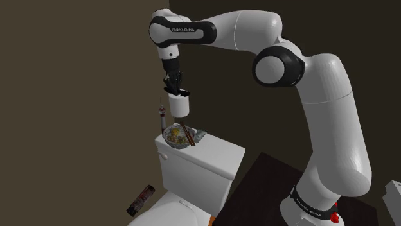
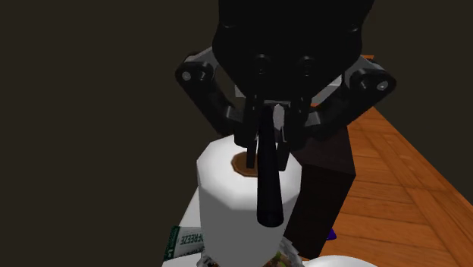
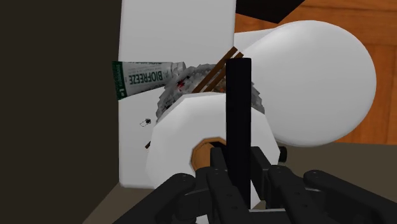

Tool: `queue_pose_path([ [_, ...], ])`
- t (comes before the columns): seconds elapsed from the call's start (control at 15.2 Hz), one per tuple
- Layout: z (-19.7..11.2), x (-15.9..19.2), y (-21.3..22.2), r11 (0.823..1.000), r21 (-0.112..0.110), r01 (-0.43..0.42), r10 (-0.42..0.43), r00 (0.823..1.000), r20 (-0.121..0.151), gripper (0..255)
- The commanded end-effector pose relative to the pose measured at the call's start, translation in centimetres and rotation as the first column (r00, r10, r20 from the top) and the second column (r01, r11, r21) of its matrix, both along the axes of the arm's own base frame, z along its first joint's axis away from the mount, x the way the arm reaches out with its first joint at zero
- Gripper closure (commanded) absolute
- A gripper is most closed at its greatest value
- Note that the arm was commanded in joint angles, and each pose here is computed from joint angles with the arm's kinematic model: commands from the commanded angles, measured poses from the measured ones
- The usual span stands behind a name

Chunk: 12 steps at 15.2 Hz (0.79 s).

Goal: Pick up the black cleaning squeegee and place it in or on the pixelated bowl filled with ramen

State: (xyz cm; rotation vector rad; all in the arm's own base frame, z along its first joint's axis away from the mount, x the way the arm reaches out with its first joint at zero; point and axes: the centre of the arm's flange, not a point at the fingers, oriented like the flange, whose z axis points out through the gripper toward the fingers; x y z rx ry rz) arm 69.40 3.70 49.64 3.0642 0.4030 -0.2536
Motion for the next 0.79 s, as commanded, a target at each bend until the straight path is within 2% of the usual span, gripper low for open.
queue_pose_path([
  [0.0,-0.9,0.1,0.1,1.0,0.0,0.0,0.0,1.0,0.001,255],
  [0.73,-6.7,0.1,0.1,1.0,0.0,0.0,0.0,1.0,0.001,255],
])
